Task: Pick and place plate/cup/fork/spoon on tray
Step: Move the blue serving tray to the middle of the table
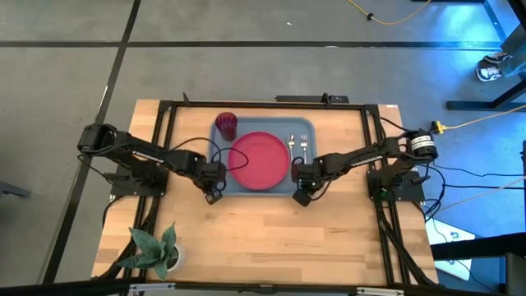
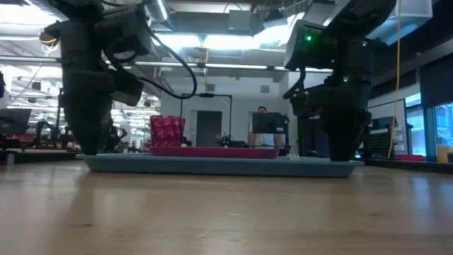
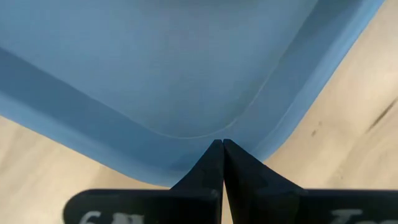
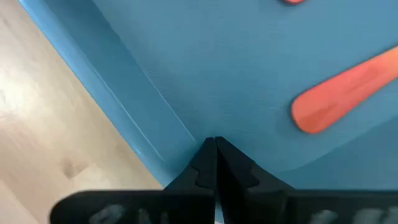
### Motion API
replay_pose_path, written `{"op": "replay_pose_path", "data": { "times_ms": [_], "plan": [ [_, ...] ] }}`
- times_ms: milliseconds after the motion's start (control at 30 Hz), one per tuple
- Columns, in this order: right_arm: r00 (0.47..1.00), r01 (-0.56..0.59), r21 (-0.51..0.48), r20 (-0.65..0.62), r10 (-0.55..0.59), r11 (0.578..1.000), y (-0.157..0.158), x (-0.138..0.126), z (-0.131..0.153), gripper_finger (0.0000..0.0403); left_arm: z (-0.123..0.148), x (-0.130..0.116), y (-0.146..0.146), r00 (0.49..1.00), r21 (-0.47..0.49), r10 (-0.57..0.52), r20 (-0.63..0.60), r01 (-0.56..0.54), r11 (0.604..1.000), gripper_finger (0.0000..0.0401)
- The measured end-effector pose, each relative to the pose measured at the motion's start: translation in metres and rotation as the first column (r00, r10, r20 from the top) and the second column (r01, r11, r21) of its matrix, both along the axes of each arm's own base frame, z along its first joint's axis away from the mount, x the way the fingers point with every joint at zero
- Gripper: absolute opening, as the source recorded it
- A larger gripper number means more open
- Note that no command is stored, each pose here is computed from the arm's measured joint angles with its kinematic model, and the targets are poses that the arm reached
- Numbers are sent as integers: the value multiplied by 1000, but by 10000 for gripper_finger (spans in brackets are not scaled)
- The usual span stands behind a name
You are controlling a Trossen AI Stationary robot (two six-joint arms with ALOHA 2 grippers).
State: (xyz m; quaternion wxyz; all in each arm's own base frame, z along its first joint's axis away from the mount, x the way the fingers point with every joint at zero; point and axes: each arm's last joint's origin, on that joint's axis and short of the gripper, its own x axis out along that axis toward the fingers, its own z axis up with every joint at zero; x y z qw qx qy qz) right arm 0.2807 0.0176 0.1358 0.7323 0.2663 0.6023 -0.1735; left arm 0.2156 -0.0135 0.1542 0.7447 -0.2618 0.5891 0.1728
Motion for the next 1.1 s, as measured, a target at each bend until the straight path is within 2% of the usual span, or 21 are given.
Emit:
{"op": "replay_pose_path", "data": {
  "times_ms": [733,1100],
  "plan": [
    [1000,4,85,20,-6,996,64,-7,0,2,1,-8,-58,1000,-30,4,31,-3,1000,0],
    [1000,8,100,14,-10,995,79,-11,0,3,-19,1,-84,999,-81,0,37,3,997,0]
  ]
}}
